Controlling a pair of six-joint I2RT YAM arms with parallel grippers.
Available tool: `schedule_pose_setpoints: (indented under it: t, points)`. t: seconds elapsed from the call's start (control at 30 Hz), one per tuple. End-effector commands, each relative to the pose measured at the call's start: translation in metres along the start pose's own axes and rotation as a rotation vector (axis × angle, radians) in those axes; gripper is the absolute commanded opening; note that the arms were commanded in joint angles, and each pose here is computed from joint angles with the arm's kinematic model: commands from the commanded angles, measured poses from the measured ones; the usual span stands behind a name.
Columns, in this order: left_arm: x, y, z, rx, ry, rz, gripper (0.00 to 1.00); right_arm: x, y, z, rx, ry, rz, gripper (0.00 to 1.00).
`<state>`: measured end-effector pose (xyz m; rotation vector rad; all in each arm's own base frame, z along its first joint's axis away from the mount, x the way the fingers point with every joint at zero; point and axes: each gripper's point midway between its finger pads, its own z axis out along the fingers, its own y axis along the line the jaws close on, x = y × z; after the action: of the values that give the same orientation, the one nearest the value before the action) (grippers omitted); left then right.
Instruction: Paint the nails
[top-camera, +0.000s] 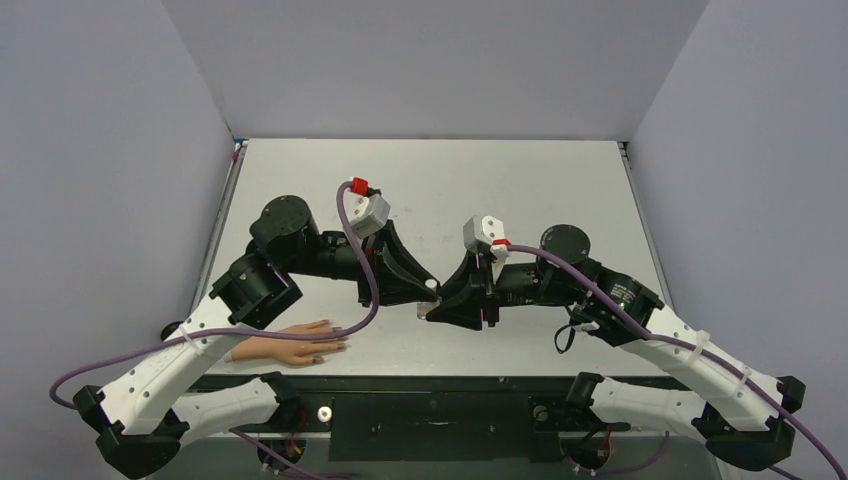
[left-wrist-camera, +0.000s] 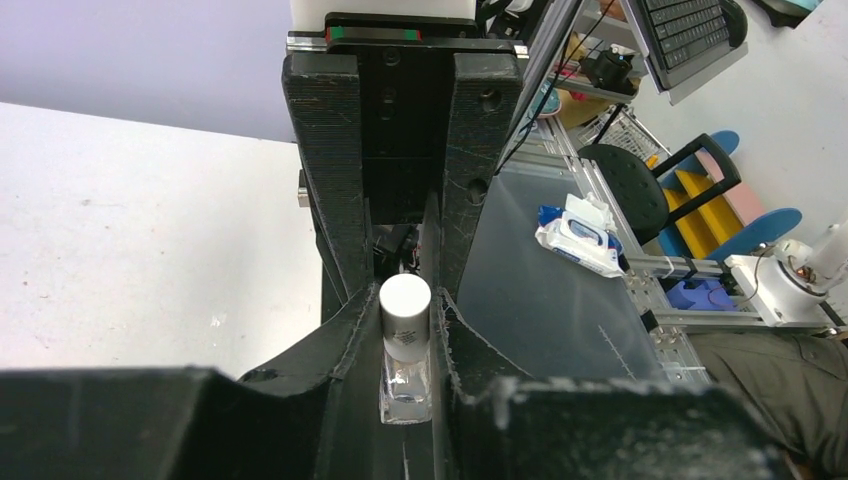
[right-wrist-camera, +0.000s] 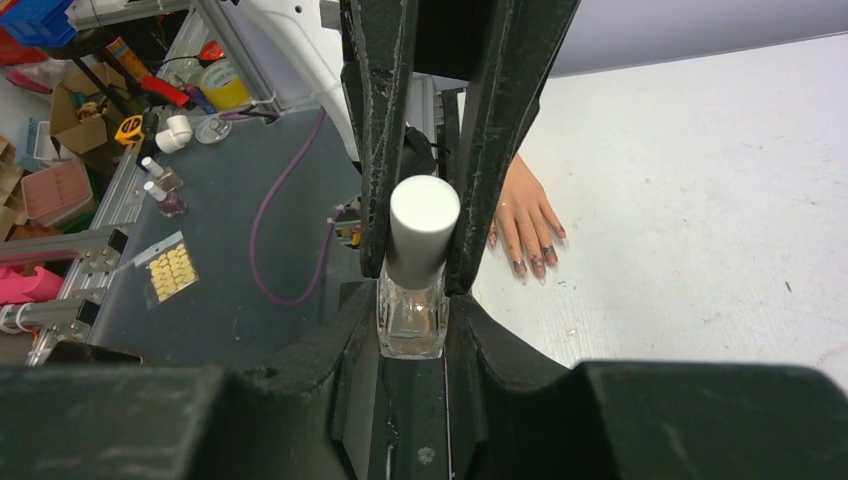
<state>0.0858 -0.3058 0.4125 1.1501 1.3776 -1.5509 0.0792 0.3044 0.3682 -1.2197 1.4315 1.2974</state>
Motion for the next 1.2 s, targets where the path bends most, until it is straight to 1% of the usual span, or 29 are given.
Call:
schedule_pose_setpoints:
  t: [0.0, 0.03, 0.07, 0.23, 0.33, 0.5, 0.63, 0.87, 0.93, 0.97, 1.0, 1.03, 1.07, 1.1, 1.13, 1.17]
  points:
    - [0.002, -0.001, -0.001, -0.006, 0.009, 0.013, 0.08, -0.03, -0.006, -0.003, 0.035, -0.09, -0.077, 0.0]
    - [0.002, 0.001, -0.001, -0.019, 0.009, 0.01, 0.03, -0.031, -0.01, -0.003, 0.056, -0.092, -0.075, 0.0]
    - [0.002, 0.005, -0.001, -0.045, 0.003, 0.013, 0.0, -0.03, -0.012, -0.003, 0.069, -0.093, -0.072, 0.0]
    - [0.001, 0.035, -0.006, -0.222, -0.033, 0.019, 0.0, -0.033, -0.039, -0.003, 0.201, -0.101, -0.026, 0.0]
    - [0.003, 0.051, -0.009, -0.316, -0.051, 0.018, 0.0, -0.029, -0.059, 0.001, 0.289, -0.076, 0.008, 0.0]
    - [0.005, 0.078, -0.017, -0.463, -0.067, 0.012, 0.0, -0.03, -0.08, 0.005, 0.377, -0.045, 0.036, 0.0]
    - [0.008, 0.086, -0.018, -0.495, -0.067, 0.011, 0.0, -0.029, -0.091, 0.007, 0.42, -0.033, 0.043, 0.0]
    - [0.008, 0.083, -0.021, -0.501, -0.069, 0.02, 0.0, -0.027, -0.09, 0.009, 0.406, -0.027, 0.043, 0.0]
    - [0.006, 0.08, -0.022, -0.498, -0.071, 0.023, 0.11, -0.027, -0.088, 0.009, 0.397, -0.027, 0.043, 0.0]
    - [0.004, 0.077, -0.023, -0.493, -0.074, 0.032, 0.22, -0.028, -0.084, 0.008, 0.383, -0.028, 0.042, 0.0]
    - [0.004, 0.075, -0.023, -0.482, -0.068, 0.033, 0.28, -0.027, -0.083, 0.008, 0.376, -0.026, 0.042, 0.0]
    - [0.002, 0.071, -0.024, -0.47, -0.071, 0.046, 0.44, -0.027, -0.079, 0.007, 0.365, -0.028, 0.04, 0.0]
    - [0.002, 0.065, -0.023, -0.443, -0.066, 0.054, 0.52, -0.026, -0.078, 0.006, 0.36, -0.026, 0.041, 0.0]
    - [-0.001, 0.06, -0.024, -0.425, -0.069, 0.072, 0.67, -0.027, -0.074, 0.004, 0.349, -0.028, 0.04, 0.0]
    - [-0.001, 0.053, -0.024, -0.393, -0.062, 0.094, 0.74, -0.025, -0.072, 0.004, 0.341, -0.024, 0.039, 0.0]
    - [-0.004, 0.048, -0.025, -0.376, -0.062, 0.113, 0.83, -0.026, -0.069, 0.001, 0.335, -0.03, 0.034, 0.0]
